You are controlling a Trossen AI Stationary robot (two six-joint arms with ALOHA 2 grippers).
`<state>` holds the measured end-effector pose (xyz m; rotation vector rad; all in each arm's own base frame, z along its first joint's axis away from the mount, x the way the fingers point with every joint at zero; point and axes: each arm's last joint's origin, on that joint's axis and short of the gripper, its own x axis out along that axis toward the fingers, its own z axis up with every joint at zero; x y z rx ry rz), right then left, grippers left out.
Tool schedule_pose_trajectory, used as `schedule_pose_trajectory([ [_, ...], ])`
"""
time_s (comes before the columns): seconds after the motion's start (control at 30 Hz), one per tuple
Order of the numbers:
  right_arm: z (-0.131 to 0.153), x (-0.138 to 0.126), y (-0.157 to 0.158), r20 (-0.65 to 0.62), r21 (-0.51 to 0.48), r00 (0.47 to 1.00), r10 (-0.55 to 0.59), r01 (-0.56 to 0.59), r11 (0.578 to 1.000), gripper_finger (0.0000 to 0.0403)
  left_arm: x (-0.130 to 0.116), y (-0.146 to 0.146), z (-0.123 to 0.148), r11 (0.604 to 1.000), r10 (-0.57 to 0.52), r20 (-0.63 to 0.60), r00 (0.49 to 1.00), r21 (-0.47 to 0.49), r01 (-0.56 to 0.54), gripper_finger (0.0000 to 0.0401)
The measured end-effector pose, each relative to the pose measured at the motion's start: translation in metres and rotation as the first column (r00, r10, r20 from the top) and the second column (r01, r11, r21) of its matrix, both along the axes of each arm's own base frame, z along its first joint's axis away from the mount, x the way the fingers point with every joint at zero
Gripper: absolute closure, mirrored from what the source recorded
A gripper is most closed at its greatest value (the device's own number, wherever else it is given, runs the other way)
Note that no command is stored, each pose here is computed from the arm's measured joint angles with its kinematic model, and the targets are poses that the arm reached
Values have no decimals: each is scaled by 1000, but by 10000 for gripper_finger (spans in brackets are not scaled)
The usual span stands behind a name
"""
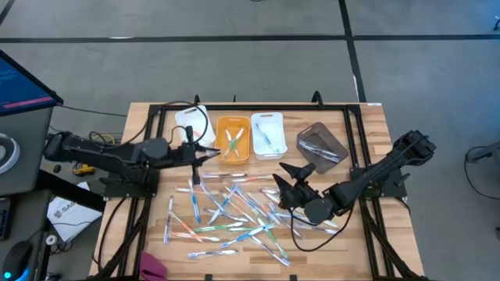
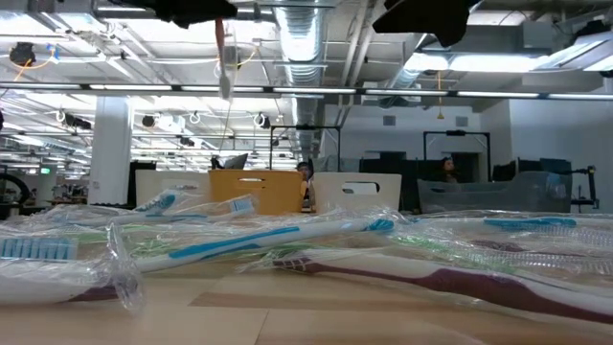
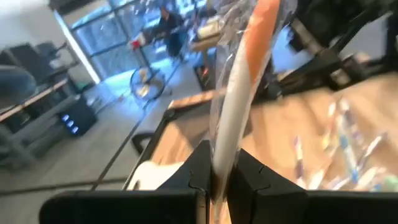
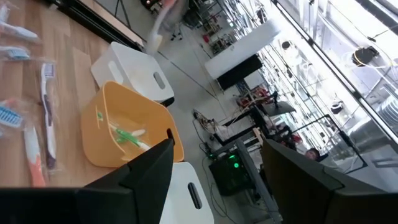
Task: Pick & Place Toothbrushes
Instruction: Put the white orange toothbrush into the left white bin
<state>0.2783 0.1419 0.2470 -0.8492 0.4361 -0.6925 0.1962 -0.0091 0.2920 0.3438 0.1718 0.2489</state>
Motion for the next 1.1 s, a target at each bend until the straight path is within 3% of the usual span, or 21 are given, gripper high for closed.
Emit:
schedule_pose_trajectory([
  [0.1,0,0,0,0,0,1000,0,0,1000,163,4,6,7,999,36,-51,998,12,-35,386],
  [0.4,0,0,0,-4,-2,1000,0,0,1000,163,11,33,30,980,153,-260,953,164,-113,386],
  [0.53,0,0,0,-4,-2,1000,0,0,1000,163,14,47,31,959,255,-373,892,217,-184,386],
  [0.73,0,0,0,-3,0,1000,0,0,1000,163,18,63,34,946,301,-510,805,267,-185,386],
  [0.93,-1,1,-2,-1,3,1000,-4,4,1000,163,17,73,33,941,302,-678,670,325,-96,387],
  [1.1,-1,3,-5,0,18,1000,6,-6,1000,163,16,81,31,940,298,-731,614,335,-58,386],
])
